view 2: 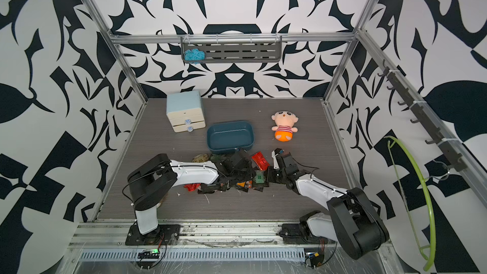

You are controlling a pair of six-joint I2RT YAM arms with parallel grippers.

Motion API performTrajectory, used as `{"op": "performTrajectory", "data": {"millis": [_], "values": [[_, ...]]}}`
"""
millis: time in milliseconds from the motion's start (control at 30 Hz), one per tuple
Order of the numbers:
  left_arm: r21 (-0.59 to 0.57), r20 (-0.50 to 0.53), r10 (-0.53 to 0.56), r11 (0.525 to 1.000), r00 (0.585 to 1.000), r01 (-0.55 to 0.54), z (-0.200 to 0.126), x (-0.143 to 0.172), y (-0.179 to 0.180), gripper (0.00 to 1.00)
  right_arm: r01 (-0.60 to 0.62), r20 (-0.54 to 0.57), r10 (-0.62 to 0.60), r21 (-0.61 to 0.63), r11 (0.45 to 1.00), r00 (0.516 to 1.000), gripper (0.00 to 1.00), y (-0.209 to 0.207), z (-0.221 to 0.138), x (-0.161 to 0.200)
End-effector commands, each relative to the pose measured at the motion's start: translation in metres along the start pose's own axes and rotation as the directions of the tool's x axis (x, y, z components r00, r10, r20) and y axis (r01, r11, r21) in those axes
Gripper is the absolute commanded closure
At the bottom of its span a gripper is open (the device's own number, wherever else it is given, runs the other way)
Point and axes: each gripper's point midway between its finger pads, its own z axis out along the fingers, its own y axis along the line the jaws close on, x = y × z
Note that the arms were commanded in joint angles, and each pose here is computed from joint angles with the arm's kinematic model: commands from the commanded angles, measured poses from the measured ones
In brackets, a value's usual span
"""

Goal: Put the tea bags into the storage box
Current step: Pick up the tea bag from the center of the board.

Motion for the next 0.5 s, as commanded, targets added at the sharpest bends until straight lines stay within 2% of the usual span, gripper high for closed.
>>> {"op": "performTrajectory", "data": {"millis": [0,467], "values": [[0.018,-0.018,-0.007,1.000,1.000,0.008,0.0069,0.0002,-0.0061,0.72,0.016,0.019,-0.016,-0.018,1.000,1.000,0.79,0.0077,-0.0004,-0.0075],[0.080,-0.029,-0.043,0.996,0.999,0.045,0.0087,-0.0005,-0.0153,0.83,0.024,0.016,-0.024,-0.010,1.000,1.000,0.79,0.0080,0.0006,-0.0059]]}}
